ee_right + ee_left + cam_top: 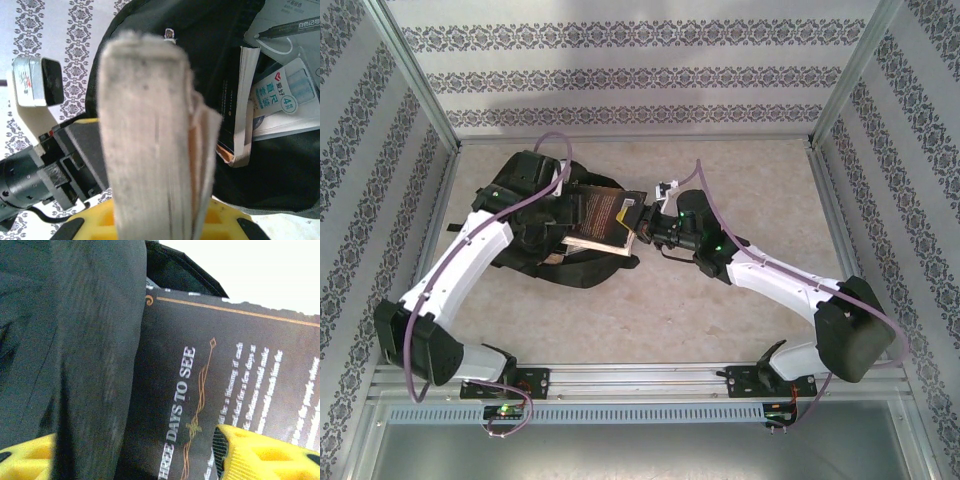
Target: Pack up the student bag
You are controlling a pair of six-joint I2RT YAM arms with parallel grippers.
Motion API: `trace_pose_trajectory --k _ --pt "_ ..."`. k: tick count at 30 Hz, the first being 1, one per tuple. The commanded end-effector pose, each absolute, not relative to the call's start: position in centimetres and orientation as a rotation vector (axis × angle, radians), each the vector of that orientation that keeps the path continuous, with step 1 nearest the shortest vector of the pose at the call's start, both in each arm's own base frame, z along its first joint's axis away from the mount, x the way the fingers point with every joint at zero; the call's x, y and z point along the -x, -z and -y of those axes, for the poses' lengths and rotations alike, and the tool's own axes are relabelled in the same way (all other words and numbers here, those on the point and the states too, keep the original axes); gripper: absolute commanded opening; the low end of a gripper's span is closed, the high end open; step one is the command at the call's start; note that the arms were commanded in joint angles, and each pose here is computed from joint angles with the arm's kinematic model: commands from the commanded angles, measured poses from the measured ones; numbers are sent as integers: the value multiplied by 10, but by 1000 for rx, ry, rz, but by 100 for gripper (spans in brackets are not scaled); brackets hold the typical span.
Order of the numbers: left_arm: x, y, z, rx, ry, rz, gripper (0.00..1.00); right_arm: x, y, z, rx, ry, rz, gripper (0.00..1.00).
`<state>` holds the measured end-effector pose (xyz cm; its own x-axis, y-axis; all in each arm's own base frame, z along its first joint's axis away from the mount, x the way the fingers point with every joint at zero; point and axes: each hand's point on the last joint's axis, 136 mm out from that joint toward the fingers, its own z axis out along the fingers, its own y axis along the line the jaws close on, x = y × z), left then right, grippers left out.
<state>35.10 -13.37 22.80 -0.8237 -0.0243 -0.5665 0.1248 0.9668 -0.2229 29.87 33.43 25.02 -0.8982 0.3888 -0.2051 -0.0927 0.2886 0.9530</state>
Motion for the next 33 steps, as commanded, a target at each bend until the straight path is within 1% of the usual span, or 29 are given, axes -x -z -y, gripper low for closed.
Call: trace_pose_trajectory --k 1,2,3,4,6,7,8,13,17,21,25,30,33 --pt "-366 -240 126 -77 271 -2484 61 -295 -297 -346 -128 -1727 -2014 0" --pt "-370 -241 123 -78 242 -2480 57 -294 -295 -346 -121 -1719 -2020 0" --pt "-373 -242 121 -80 217 -2479 50 -293 -294 -346 -118 -1709 -2028 0" --pt "-376 -243 120 -77 202 -2476 40 -293 -292 -345 -117 -1703 -2031 0" --pt "-379 -250 120 -88 193 -2459 13 -292 -288 -344 -109 -1679 -2043 0" --pt "-380 -256 120 -89 200 -2444 2 -292 -285 -342 -110 -1655 -2056 0" --pt "-380 -263 120 -88 205 -2426 0 -292 -281 -339 -108 -1625 -2067 0" --pt "-374 -308 120 -90 244 -2334 0 -298 -270 -330 -92 -1529 -2081 0" --pt "-369 -327 124 -104 282 -2313 0 -309 -266 -337 -89 -1561 -2057 0" --pt "-368 -332 126 -118 296 -2306 0 -324 -260 -357 -97 -1642 -2063 0" --pt "-369 -332 129 -131 311 -2313 0 -338 -238 -378 -121 -1680 -2142 0" --pt "-371 -341 125 -114 294 -2288 0 -352 -203 -389 -200 -1625 -2254 0" --pt "-372 -350 119 -103 255 -2261 0 -350 -188 -388 -226 -1596 -2305 0"
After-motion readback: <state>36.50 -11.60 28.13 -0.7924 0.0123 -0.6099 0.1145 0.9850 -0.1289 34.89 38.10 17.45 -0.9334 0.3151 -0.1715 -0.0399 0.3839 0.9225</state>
